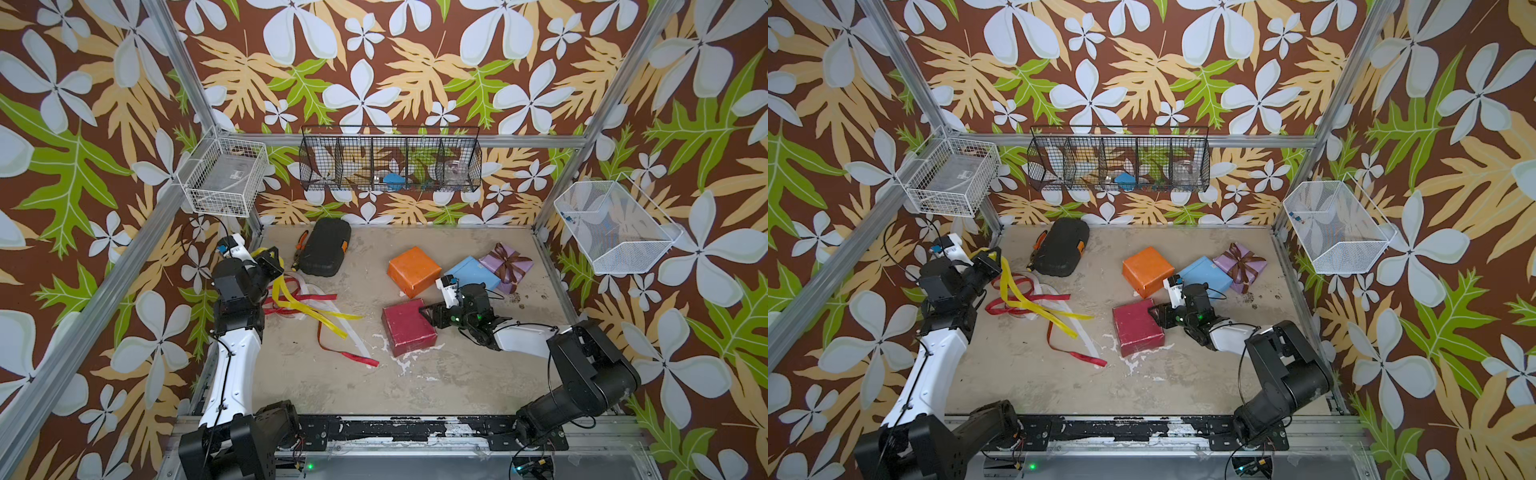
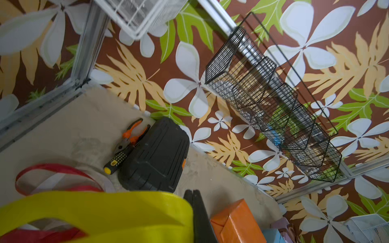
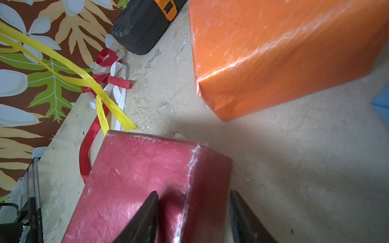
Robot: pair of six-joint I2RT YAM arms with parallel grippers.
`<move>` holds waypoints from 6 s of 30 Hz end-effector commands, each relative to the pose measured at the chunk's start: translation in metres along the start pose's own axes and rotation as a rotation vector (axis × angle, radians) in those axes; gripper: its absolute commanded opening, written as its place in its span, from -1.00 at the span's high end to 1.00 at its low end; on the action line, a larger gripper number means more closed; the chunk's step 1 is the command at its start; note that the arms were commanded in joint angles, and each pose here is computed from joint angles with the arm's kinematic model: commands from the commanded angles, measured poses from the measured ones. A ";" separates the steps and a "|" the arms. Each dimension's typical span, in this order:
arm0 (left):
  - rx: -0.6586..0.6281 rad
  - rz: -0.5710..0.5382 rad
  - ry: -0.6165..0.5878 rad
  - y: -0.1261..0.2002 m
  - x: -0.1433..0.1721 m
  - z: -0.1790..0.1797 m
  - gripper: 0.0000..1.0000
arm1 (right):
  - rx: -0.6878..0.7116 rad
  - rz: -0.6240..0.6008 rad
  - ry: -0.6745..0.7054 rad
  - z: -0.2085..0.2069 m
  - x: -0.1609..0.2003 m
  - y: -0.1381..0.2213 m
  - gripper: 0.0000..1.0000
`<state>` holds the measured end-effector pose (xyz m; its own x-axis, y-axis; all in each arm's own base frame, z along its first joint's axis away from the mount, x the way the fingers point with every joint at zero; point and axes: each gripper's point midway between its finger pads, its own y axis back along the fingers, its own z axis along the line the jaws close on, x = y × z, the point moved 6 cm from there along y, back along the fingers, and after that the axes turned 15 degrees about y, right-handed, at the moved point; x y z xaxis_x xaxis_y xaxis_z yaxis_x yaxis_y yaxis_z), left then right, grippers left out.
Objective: Untie the ribbon bows on the gift boxes
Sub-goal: Place the ribbon at the center of the board, then move the gift box to the center of the board.
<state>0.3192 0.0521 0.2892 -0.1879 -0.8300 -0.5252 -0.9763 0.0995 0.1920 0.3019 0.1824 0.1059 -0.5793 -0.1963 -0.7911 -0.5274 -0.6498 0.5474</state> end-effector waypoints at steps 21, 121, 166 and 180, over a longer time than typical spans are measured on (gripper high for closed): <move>-0.538 0.386 -0.089 -0.037 0.085 0.091 -0.99 | 0.192 0.086 0.090 0.022 -0.030 0.076 -0.88; 0.023 0.536 -0.382 -0.007 0.234 -0.025 -0.99 | 0.545 -0.061 -0.216 -0.113 -0.045 0.090 -0.55; 0.138 0.772 -0.353 -0.012 0.304 -0.024 -0.99 | 0.951 0.243 -0.108 -0.228 -0.071 0.109 -0.27; 0.141 0.760 -0.362 -0.011 0.301 -0.026 -0.99 | 0.866 0.292 -0.166 -0.246 -0.060 0.096 0.98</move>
<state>0.2752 -0.2124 0.1476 -0.8035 -0.2875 -0.5213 -0.5654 0.6427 0.5169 0.4457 -0.0517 0.1440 -0.7817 -0.1131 -0.6134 -0.6216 0.2208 0.7515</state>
